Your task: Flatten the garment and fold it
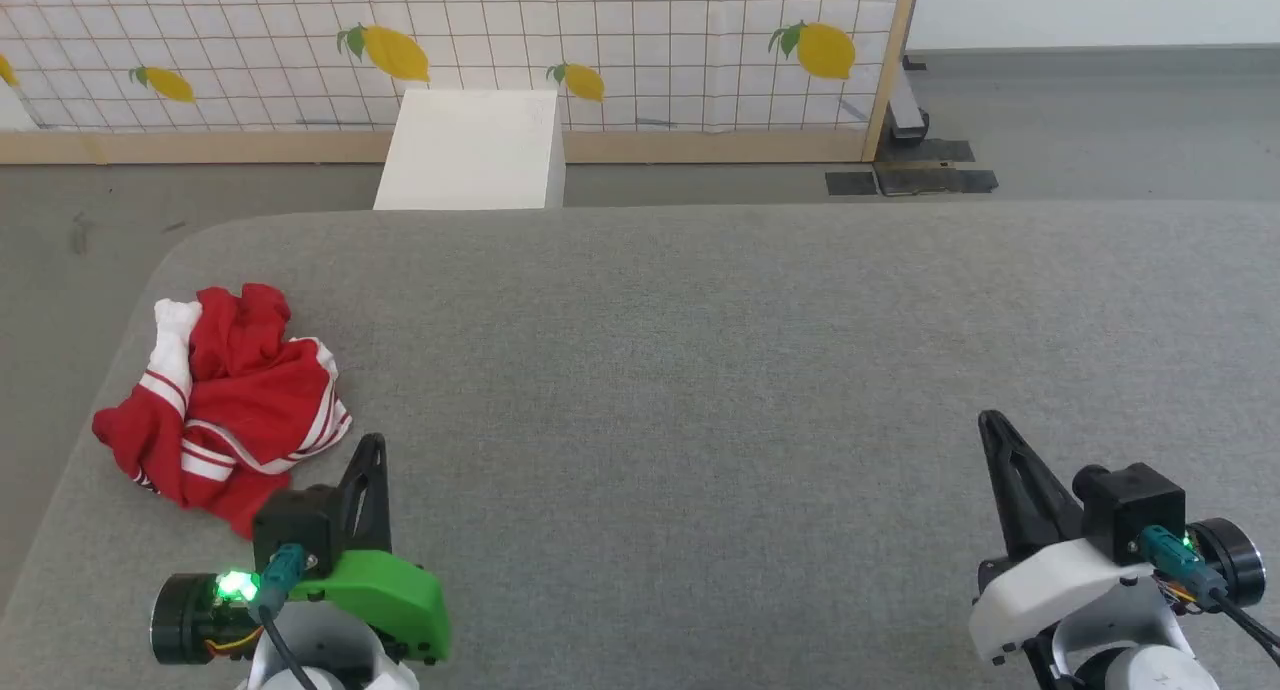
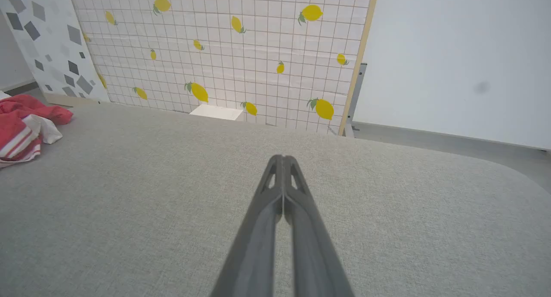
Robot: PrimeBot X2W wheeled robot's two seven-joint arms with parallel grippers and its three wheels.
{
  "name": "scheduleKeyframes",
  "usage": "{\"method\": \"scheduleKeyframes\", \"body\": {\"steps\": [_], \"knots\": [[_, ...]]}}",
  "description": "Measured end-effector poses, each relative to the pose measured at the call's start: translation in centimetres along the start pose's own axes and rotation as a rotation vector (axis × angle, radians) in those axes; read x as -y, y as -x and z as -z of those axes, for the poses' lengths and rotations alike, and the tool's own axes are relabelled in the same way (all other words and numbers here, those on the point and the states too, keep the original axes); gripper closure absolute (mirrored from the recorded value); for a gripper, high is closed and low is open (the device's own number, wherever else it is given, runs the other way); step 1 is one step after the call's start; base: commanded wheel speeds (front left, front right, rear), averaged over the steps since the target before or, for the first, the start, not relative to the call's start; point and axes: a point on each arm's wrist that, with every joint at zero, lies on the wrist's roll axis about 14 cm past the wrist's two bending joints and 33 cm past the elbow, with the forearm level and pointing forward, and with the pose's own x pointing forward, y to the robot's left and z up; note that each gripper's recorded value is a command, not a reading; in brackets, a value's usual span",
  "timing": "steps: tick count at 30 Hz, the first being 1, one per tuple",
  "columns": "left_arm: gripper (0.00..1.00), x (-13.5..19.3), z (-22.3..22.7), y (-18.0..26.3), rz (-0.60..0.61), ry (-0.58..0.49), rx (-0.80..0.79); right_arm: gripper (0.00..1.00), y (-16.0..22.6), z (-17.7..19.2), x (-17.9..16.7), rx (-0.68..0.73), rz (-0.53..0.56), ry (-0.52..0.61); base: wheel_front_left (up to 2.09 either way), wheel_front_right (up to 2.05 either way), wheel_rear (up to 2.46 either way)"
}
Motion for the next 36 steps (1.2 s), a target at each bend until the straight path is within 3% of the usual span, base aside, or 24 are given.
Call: {"method": "scheduleKeyframes", "body": {"steps": [36], "knots": [[1.0,0.0,0.0,0.0,0.0,0.0,0.0,1.0,0.0,0.0,0.0,0.0,0.0,0.0,0.0,0.0,0.0]]}}
